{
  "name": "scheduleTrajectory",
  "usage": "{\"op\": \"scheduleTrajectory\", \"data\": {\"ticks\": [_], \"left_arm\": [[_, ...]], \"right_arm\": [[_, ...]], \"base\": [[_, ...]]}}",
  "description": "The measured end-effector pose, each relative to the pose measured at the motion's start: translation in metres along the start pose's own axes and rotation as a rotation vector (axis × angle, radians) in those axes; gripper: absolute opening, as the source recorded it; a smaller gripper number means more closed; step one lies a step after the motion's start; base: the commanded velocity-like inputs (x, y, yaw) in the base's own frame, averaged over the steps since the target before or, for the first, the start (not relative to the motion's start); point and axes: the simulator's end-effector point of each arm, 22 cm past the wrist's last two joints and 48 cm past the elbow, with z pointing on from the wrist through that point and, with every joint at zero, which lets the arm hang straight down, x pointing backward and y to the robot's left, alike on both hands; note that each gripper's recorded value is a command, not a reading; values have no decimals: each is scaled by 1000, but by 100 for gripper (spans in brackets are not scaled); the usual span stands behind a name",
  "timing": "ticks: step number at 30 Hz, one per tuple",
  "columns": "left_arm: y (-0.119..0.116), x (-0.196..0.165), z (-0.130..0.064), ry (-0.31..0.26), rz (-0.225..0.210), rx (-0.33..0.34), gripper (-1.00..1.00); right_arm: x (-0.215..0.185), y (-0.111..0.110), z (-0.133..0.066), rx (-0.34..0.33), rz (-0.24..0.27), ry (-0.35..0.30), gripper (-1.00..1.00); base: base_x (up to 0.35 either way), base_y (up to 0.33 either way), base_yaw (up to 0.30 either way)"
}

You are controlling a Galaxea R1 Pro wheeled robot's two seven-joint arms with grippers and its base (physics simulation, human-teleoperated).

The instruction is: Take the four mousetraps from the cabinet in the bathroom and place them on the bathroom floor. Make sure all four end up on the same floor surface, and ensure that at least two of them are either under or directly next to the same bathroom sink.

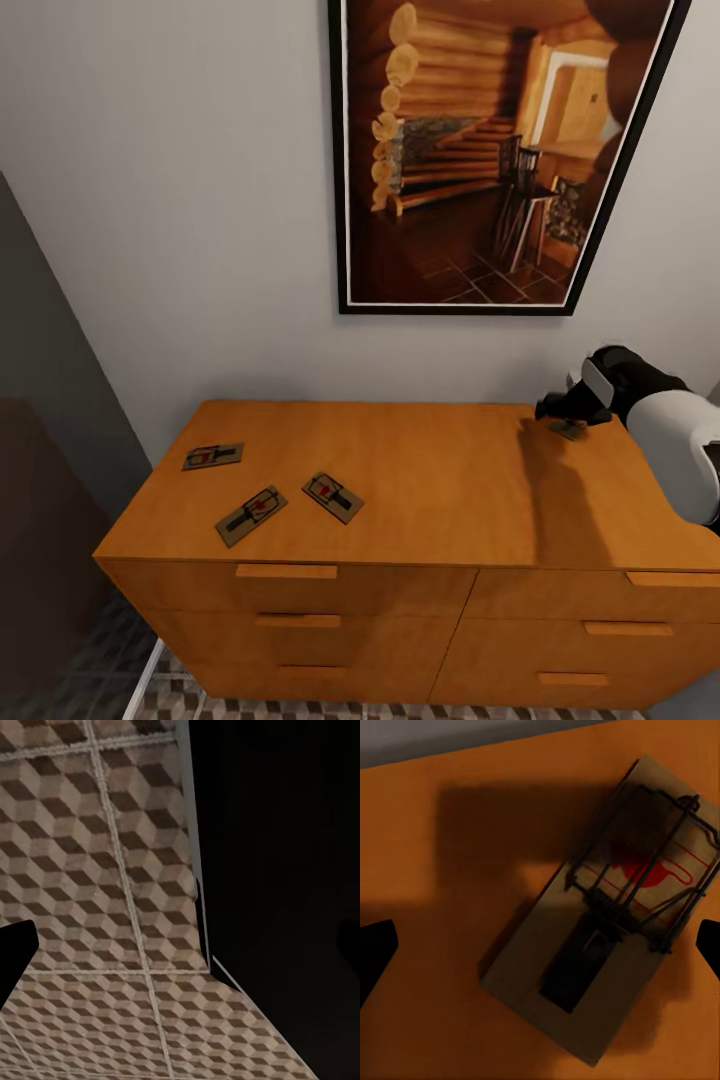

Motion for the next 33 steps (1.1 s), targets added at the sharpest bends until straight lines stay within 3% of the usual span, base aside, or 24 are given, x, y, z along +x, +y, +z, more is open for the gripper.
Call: {"op": "scheduleTrajectory", "data": {"ticks": [8,15,33], "left_arm": [[1,0,0,0,0,-1,100],[1,0,0,1,0,-2,100],[1,0,0,1,0,-2,100]], "right_arm": [[6,-17,6,11,18,1,100],[6,-25,5,-17,36,1,100],[7,-20,5,-58,40,1,100]], "base": [[0,0,0],[0,0,0],[0,0,0]]}}
